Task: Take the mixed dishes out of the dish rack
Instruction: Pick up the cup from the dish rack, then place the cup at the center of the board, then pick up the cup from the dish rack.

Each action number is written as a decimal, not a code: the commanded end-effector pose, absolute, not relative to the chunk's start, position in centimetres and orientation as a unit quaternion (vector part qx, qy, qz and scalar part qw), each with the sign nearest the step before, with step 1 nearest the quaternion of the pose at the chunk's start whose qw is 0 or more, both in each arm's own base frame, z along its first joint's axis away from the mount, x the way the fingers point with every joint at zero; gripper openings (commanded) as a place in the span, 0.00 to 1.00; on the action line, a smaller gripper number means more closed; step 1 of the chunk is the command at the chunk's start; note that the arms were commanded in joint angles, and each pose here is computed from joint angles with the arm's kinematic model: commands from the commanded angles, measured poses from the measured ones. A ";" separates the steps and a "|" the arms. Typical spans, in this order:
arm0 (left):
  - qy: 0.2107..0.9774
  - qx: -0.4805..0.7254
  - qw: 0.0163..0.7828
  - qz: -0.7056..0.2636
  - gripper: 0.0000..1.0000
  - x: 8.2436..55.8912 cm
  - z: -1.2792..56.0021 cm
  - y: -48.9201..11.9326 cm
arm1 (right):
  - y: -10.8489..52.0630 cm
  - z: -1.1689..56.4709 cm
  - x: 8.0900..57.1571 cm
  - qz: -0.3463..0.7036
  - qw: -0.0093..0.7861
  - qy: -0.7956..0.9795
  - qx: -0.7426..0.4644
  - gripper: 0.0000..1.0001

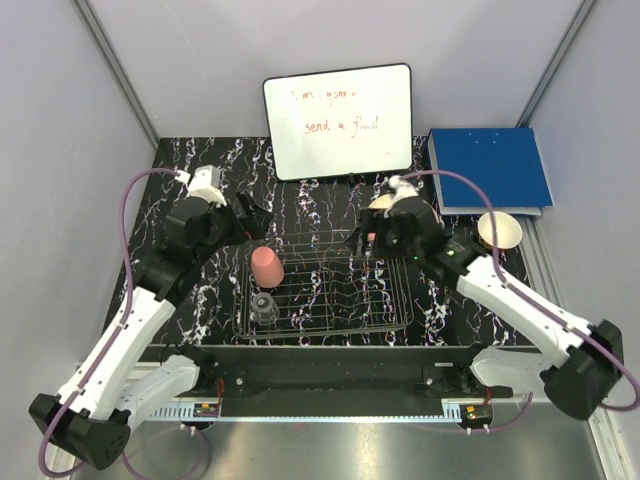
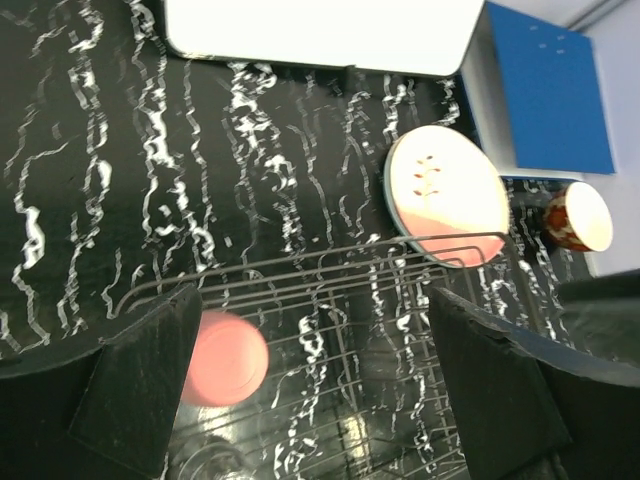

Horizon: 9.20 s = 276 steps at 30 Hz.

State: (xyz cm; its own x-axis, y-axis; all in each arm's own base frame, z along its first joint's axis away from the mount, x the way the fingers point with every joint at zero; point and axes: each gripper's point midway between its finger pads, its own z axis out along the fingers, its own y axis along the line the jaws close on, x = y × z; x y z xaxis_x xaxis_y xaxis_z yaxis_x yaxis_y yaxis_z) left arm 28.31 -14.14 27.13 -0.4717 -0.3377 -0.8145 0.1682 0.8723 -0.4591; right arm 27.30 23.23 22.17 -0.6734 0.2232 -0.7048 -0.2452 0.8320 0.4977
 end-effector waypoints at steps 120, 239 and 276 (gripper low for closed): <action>0.488 0.094 0.412 -0.764 0.35 21.2 39.8 -25.3 | 32.1 36.7 27.2 0.681 0.412 0.605 -0.023 0.00; 0.783 -0.102 0.602 -0.117 0.99 26.0 34.6 -8.4 | 49.1 13.6 16.1 0.343 0.303 0.828 -0.324 1.00; 0.803 -0.097 0.575 -0.123 0.99 25.7 32.1 -9.0 | 47.7 13.3 18.9 0.281 0.349 0.848 -0.282 0.88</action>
State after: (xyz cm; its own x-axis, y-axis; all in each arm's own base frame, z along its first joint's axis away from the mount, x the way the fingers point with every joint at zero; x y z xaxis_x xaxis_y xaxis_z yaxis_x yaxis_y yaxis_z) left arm 25.32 -8.72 31.50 -0.3456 -0.2748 -0.8972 -0.0223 0.9583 -0.2849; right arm 17.84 47.10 10.66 -0.6326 -0.3241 -0.7034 -0.6779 0.6710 0.3004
